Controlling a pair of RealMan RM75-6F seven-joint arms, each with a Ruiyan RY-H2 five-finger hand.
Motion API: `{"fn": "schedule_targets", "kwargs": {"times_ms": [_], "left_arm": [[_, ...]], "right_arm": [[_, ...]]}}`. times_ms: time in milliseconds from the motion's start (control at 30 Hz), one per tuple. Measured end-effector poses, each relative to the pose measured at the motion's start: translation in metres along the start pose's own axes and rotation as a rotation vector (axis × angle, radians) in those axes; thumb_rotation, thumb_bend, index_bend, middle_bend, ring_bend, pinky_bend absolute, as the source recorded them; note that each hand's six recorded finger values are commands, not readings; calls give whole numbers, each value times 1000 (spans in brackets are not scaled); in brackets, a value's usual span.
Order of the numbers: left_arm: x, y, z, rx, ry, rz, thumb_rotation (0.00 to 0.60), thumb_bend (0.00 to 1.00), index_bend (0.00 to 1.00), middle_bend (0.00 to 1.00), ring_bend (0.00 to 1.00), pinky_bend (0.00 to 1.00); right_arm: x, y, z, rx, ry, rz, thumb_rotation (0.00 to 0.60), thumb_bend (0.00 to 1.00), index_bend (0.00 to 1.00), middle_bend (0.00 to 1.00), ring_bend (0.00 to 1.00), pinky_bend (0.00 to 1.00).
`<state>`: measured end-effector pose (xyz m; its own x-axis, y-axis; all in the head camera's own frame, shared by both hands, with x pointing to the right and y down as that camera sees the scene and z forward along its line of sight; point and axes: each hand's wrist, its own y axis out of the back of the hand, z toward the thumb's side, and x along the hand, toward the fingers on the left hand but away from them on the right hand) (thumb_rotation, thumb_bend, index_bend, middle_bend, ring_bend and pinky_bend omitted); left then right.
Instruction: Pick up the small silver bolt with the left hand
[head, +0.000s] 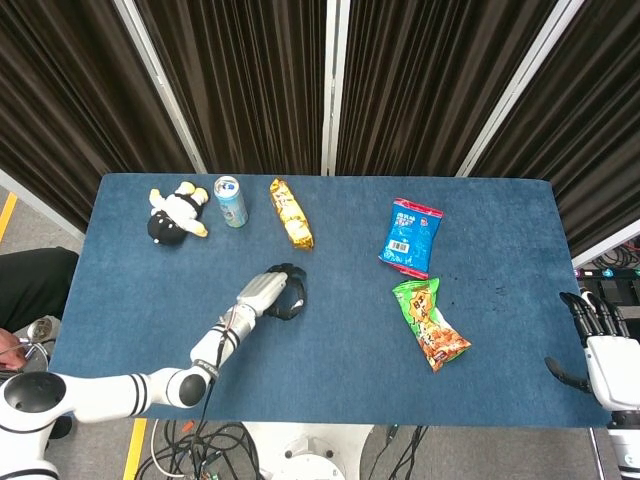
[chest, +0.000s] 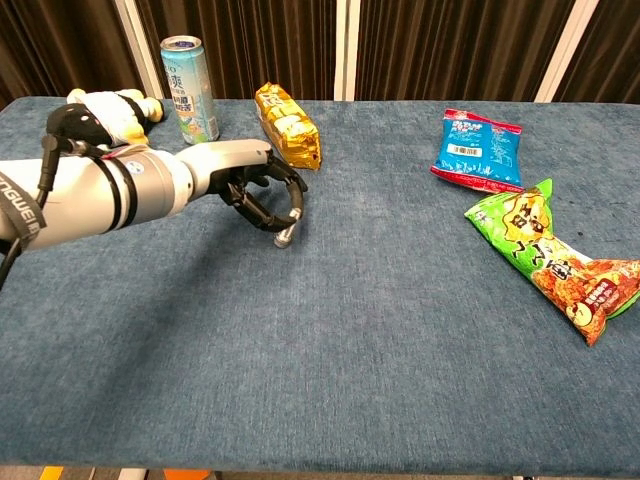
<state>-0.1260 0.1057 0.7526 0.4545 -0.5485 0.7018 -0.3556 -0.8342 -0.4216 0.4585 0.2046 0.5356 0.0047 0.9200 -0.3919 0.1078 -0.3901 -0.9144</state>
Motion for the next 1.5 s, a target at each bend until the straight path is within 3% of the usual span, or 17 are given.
{"fn": "schedule_targets", "kwargs": {"times_ms": [467,700,1033,1133,1267,1500], "left_arm": [[-10,1,-12,-9,-1,-6,600,408,468,144,0,0],[-11,0,-7,14,-24,-11,600,406,273,136,0,0],[-20,13,2,58,-72,25,600,386,239,130,0,0],[-31,31,4,101,-99,78,600,348,242,130,0,0],[-58,71,-7,167,-102,208,600,286,250,131,0,0],[-135,133,-65,237,43,439,600,219,265,135,0,0]], "right_arm": [[-1,-1,3,0,9,1,600,113,81,101,0,0],[-1,0,3,1,7,-4,600,113,81,101,0,0],[-2,0,2,3,10,0,600,113,81,101,0,0],[-3,1,2,1,12,0,600,113,81,104,0,0],[-3,2,-1,-6,9,0,600,114,81,107,0,0],[-5,2,-4,-19,13,-6,600,112,81,108,0,0]]}}
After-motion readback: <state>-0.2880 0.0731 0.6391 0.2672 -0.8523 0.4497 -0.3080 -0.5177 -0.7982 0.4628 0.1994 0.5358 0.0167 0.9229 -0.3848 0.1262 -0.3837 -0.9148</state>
